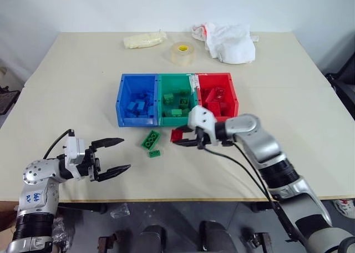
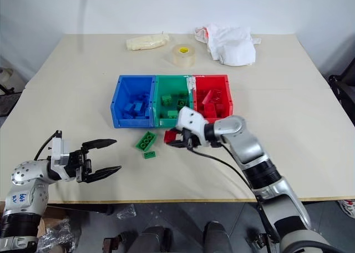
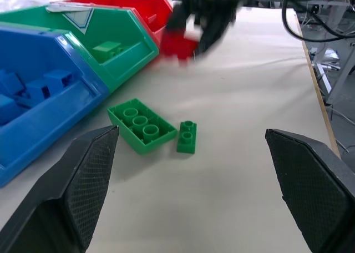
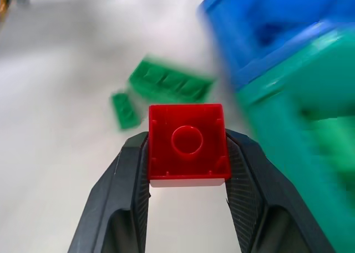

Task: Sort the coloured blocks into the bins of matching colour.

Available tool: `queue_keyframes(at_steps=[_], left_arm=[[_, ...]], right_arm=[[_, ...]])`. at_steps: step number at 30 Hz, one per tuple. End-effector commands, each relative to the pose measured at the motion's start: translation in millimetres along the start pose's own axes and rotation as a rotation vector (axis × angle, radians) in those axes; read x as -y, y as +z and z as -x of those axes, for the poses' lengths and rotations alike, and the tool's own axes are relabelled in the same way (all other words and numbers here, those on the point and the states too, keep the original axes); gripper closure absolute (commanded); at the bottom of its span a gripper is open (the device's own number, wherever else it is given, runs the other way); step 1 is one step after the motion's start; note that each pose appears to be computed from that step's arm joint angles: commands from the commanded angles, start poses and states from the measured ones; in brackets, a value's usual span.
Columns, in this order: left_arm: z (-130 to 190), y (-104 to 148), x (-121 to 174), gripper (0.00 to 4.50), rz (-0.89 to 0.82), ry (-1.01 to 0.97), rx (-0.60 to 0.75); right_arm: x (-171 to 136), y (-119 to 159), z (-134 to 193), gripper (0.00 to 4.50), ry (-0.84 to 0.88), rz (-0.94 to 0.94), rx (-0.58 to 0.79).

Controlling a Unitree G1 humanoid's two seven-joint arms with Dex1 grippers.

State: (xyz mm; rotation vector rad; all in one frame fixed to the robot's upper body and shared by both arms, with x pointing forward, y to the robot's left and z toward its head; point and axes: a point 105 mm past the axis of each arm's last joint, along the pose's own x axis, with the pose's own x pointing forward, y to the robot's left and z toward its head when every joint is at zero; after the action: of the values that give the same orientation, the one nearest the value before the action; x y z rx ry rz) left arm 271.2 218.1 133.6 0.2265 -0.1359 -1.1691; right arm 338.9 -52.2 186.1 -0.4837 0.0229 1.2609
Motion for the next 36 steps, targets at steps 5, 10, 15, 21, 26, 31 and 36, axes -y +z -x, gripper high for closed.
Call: queue_keyframes(at_steps=[5,10,15,21,26,31,36], left_arm=[[-9,1,-5,0.0,-0.007,-0.02,0.02],[-16,-2,-9,0.0,-0.008,-0.027,0.026],[-19,-2,-10,0.0,-0.009,-0.013,0.026],[-13,0,-7,0.0,-0.011,0.008,0.011],[6,-5,-1,0.0,-0.003,0.047,-0.058],[35,-8,11,0.0,0.021,0.114,-0.144],[42,-14,26,0.0,0.063,0.12,-0.235]], right_arm=[[80,14,63,3.04,-0.396,0.052,-0.024],[107,5,67,2.09,-0.466,0.042,-0.043],[114,6,76,0.47,-0.48,0.084,-0.058],[73,3,96,0.05,-0.273,0.114,-0.057],[31,-18,126,0.05,-0.105,0.053,-0.115],[8,-39,156,0.05,-0.053,-0.016,-0.2],[7,-43,160,0.05,-0.063,-0.041,-0.209]])
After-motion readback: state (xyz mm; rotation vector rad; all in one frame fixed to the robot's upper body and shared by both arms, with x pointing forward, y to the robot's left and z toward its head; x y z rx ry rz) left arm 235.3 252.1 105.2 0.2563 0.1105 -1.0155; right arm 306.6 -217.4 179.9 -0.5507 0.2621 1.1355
